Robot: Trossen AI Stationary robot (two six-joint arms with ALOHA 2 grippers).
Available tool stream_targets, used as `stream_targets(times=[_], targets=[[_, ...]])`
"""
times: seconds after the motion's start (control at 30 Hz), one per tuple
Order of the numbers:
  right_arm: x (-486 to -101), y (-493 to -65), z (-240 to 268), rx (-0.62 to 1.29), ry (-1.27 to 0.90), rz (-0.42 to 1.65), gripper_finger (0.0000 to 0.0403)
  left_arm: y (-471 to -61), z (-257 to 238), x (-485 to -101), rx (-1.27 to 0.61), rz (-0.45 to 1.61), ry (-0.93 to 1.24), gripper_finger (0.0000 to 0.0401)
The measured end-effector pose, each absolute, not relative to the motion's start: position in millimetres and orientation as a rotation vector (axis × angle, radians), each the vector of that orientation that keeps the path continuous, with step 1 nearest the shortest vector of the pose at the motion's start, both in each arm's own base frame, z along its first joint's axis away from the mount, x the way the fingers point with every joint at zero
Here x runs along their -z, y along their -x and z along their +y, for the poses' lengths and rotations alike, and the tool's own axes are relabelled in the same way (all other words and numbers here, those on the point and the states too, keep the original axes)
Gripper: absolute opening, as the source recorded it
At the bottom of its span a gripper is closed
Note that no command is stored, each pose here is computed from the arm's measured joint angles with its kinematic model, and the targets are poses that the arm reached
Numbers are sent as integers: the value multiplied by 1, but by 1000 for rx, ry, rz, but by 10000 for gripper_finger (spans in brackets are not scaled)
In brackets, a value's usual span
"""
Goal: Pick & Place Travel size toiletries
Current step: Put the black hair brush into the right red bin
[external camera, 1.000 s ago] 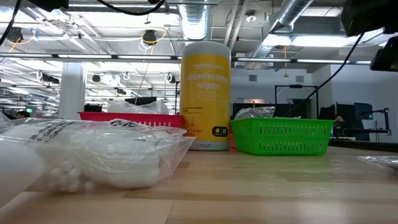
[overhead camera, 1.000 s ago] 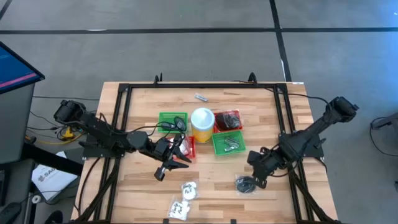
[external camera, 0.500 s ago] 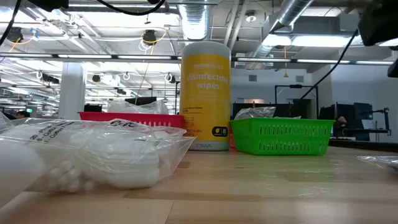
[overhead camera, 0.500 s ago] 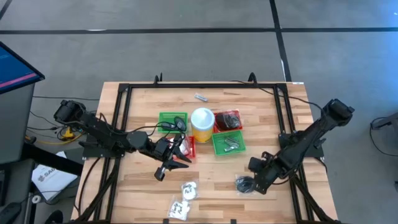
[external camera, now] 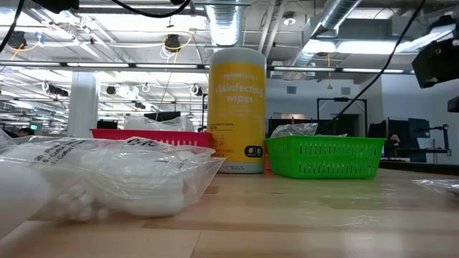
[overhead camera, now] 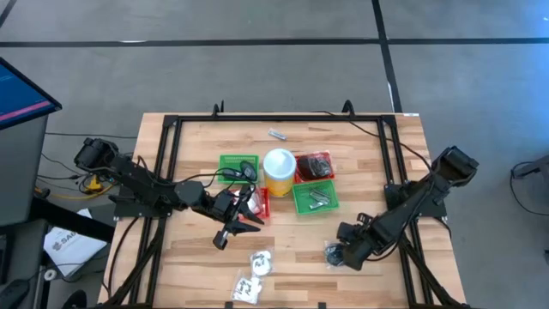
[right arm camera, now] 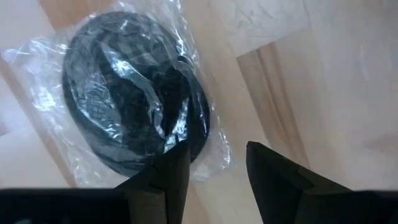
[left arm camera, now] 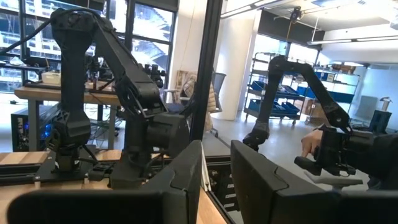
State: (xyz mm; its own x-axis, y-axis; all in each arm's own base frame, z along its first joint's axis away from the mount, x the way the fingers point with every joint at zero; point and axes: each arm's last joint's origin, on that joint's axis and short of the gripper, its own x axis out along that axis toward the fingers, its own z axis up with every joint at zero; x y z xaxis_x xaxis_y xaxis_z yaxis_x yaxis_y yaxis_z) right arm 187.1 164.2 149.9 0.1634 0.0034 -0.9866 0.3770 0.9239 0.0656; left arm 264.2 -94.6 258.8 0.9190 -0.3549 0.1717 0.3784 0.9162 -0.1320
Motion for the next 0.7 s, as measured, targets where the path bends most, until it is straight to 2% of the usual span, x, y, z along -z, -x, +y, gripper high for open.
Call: stream_targets(times=[0.37,0.7], targets=[[-139,-192,168,278,-319,1399,146,-264,-95,-259,379,-146,164,76],[-139,-192,169,270,-326,1393,99,-264,-95,-259,379,-146,164,76]])
